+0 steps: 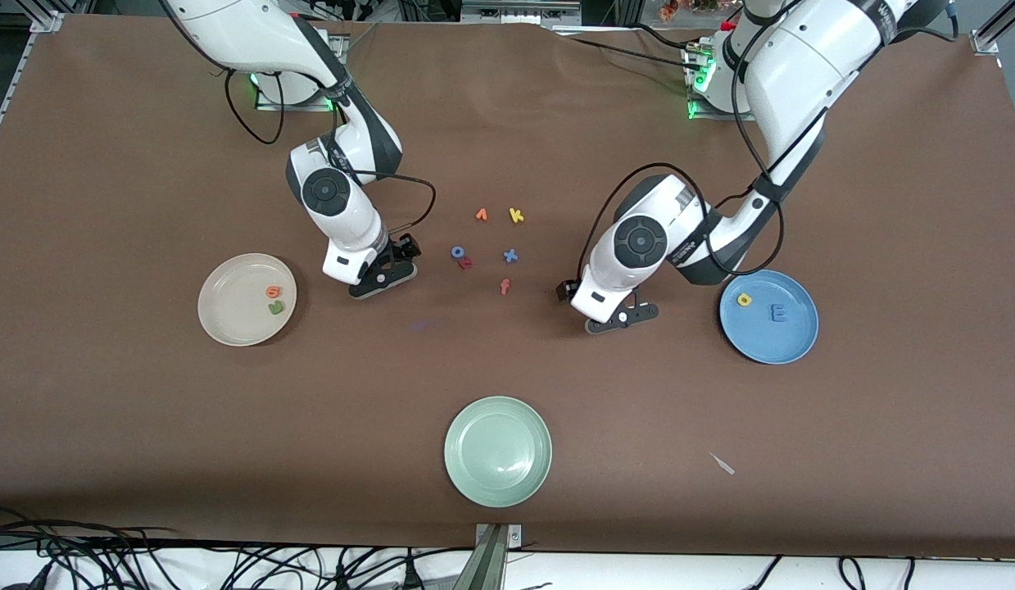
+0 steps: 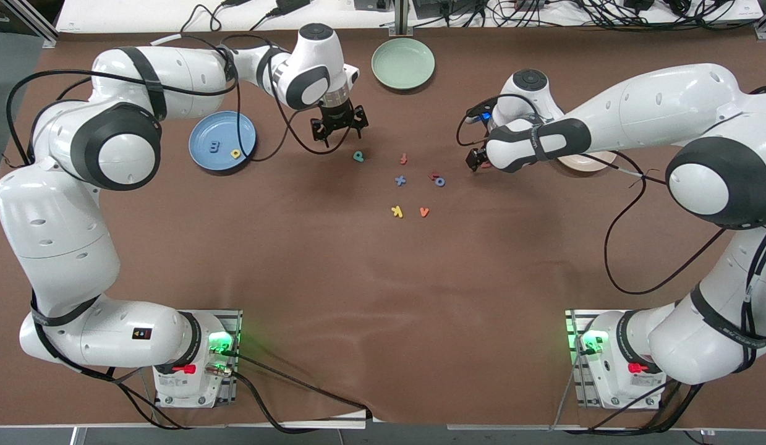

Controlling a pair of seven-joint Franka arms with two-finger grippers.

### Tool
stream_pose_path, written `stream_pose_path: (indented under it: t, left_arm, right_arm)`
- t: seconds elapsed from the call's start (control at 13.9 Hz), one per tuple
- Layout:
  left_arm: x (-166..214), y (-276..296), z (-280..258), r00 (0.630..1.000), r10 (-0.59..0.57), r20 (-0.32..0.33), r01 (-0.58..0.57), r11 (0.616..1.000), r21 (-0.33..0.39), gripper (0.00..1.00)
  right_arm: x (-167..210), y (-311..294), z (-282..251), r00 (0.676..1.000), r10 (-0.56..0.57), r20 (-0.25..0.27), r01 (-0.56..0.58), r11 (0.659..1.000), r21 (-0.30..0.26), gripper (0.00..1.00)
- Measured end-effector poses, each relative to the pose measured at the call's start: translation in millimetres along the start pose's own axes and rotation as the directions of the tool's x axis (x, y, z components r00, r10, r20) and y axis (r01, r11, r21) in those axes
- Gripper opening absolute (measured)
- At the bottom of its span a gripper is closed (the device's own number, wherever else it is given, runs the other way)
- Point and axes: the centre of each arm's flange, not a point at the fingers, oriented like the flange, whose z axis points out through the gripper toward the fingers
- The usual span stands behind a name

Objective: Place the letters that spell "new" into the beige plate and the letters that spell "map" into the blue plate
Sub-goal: 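Grasp the pink W with the right gripper while the left gripper reaches the teal P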

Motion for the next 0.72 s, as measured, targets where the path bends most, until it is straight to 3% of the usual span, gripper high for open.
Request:
stream_pose_path:
  t: [0.29,0.43,0.5,0.65,0.72]
  left_arm:
    - [-23.1,16.9,19.8,0.966,-0.256,0.017,0.256,0.967,0.008,1.00]
    - [-25.6,20.0,29.2,0.953,-0.302,0.023,0.302,0.953,0.000,0.94]
    - [-23.2,20.2,31.8,0.948,-0.317,0.023,0.317,0.948,-0.012,0.87]
    - [-17.7,18.9,36.6,0.945,-0.328,0.023,0.328,0.944,-0.029,0.65]
    - [-16.7,18.8,39.2,0.944,-0.330,0.025,0.331,0.943,-0.034,0.52]
  right_arm:
    - [2.5,0.6,6.2,1.000,-0.005,-0.013,0.005,1.000,0.000,0.85]
    - [4.2,0.6,5.0,1.000,-0.006,-0.017,0.006,1.000,0.000,0.64]
    - [4.9,0.9,4.2,1.000,-0.005,-0.019,0.005,1.000,-0.001,0.51]
    - [6.7,2.9,2.6,1.000,-0.002,-0.024,0.002,1.000,-0.002,0.29]
    - [6.9,2.9,2.4,1.000,-0.002,-0.024,0.002,1.000,-0.002,0.26]
